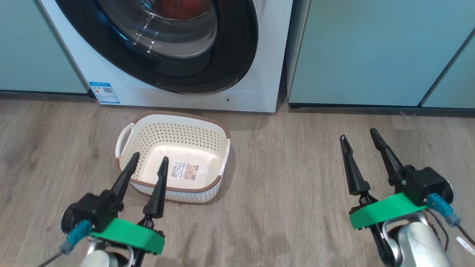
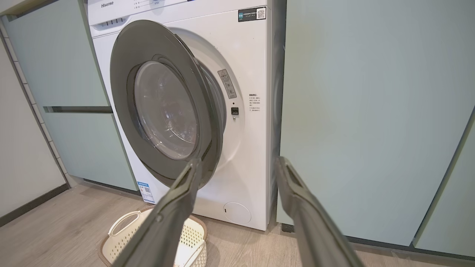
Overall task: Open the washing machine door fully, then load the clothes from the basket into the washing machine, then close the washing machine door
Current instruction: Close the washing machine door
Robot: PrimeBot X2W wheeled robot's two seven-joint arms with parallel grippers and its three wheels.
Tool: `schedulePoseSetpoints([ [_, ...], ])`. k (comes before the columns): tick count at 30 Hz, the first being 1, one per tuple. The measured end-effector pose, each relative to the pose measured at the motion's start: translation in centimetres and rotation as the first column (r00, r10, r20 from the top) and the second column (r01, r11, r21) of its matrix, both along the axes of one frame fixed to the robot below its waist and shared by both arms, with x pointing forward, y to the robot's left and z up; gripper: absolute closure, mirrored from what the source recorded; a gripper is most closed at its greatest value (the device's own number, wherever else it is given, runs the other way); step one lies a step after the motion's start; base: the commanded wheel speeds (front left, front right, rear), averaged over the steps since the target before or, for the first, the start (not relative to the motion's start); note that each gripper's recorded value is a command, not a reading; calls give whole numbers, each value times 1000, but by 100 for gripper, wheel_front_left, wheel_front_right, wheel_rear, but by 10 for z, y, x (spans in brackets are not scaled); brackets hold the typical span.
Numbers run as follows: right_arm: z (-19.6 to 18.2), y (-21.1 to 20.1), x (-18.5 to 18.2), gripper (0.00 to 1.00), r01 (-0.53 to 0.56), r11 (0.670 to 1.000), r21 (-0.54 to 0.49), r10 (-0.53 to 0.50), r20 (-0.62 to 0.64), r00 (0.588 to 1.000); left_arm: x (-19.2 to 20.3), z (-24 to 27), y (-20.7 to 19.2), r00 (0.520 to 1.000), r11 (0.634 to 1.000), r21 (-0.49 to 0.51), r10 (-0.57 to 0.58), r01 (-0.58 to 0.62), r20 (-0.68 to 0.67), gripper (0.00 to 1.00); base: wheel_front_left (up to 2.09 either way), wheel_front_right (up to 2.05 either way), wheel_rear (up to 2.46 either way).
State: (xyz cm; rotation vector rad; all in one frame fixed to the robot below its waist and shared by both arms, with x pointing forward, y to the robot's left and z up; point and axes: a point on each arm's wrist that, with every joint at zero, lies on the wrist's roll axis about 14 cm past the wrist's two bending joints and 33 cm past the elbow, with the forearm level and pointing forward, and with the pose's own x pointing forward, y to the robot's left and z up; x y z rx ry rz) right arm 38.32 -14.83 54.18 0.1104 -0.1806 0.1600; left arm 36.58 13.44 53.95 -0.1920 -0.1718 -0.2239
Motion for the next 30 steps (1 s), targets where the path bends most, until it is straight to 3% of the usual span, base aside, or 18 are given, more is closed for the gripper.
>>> schedulePoseSetpoints([
  [19, 1, 7, 0, 0, -22, 1000, -1, 22, 3, 1000, 0, 0, 11, 999, 999, -1, 40, -40, 2, 0, 0, 0, 0],
  [21, 0, 9, 0, 100, -27, 1000, -1, 27, -1, 1000, 0, 0, 10, 999, 999, -5, 41, -41, -1, 0, 0, 0, 0],
  [30, -5, 38, 10, 100, -110, 994, -20, 110, -7, 994, 8, -12, 14, 998, 998, -12, 57, -58, -38, 0, 0, 0, 0],
])
